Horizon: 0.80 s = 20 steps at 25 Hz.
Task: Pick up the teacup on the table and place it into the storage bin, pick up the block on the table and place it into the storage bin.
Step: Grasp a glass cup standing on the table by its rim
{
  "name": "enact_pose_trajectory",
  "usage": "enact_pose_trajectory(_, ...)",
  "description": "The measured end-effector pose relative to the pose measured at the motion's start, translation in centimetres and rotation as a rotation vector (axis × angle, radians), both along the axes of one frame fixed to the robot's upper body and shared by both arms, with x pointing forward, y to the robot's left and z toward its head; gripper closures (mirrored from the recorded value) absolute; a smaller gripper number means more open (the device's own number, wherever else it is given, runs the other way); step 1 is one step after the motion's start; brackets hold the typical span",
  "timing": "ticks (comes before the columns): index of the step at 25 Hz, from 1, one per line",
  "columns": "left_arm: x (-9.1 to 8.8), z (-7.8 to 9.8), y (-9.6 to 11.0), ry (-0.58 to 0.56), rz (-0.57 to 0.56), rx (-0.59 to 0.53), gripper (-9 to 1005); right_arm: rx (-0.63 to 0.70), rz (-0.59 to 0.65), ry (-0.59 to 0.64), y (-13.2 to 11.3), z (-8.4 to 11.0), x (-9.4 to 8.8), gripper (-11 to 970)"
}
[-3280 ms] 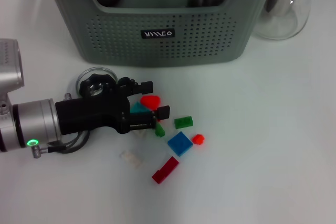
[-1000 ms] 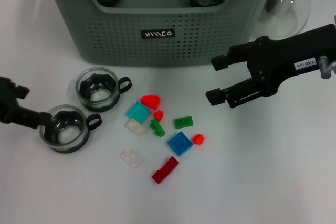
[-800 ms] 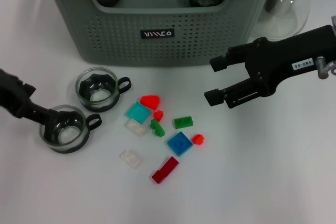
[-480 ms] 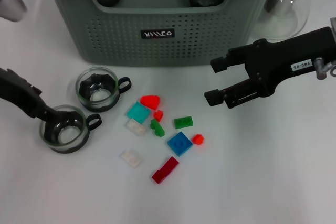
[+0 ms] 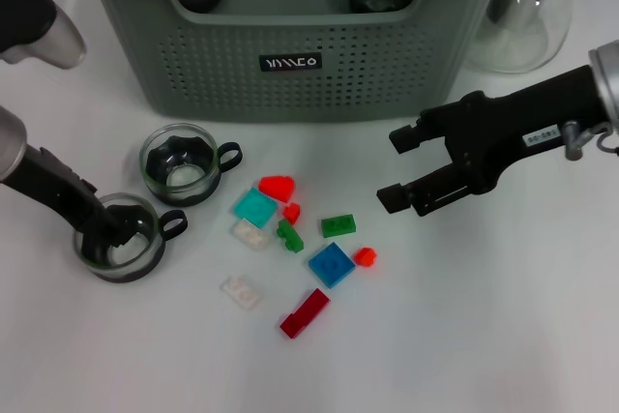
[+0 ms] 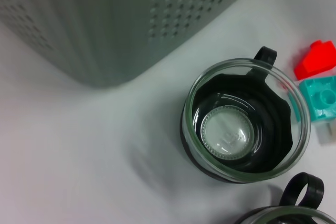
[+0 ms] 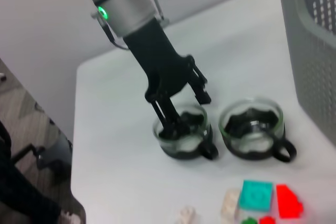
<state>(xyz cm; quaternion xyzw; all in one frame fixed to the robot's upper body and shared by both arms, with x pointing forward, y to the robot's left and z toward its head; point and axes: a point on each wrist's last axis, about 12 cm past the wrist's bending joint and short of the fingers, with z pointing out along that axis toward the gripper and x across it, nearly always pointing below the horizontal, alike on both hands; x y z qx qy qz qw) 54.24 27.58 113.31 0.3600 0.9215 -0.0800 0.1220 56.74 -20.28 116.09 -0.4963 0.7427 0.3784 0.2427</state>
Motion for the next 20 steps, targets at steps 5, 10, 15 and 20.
enact_pose_trajectory(5, 0.1, -0.6, -0.3, 0.019, -0.005, -0.005, 193, -0.083, -0.01, 0.008, 0.6, -0.9, 0.8, 18)
enact_pose_trajectory(10, 0.1, -0.8, -0.4, 0.025, -0.007, -0.009, 387, -0.168, -0.022, 0.002, 1.1, -1.8, 1.4, 19)
enact_pose_trajectory(15, 0.1, -0.8, -0.6, 0.028, -0.013, -0.009, 431, -0.194, -0.024, 0.001, 1.4, -2.1, 1.6, 18)
enact_pose_trajectory(20, 0.3, -1.3, -0.9, 0.053, -0.008, -0.012, 584, -0.194, -0.026, 0.0, 1.4, -2.1, 1.7, 18)
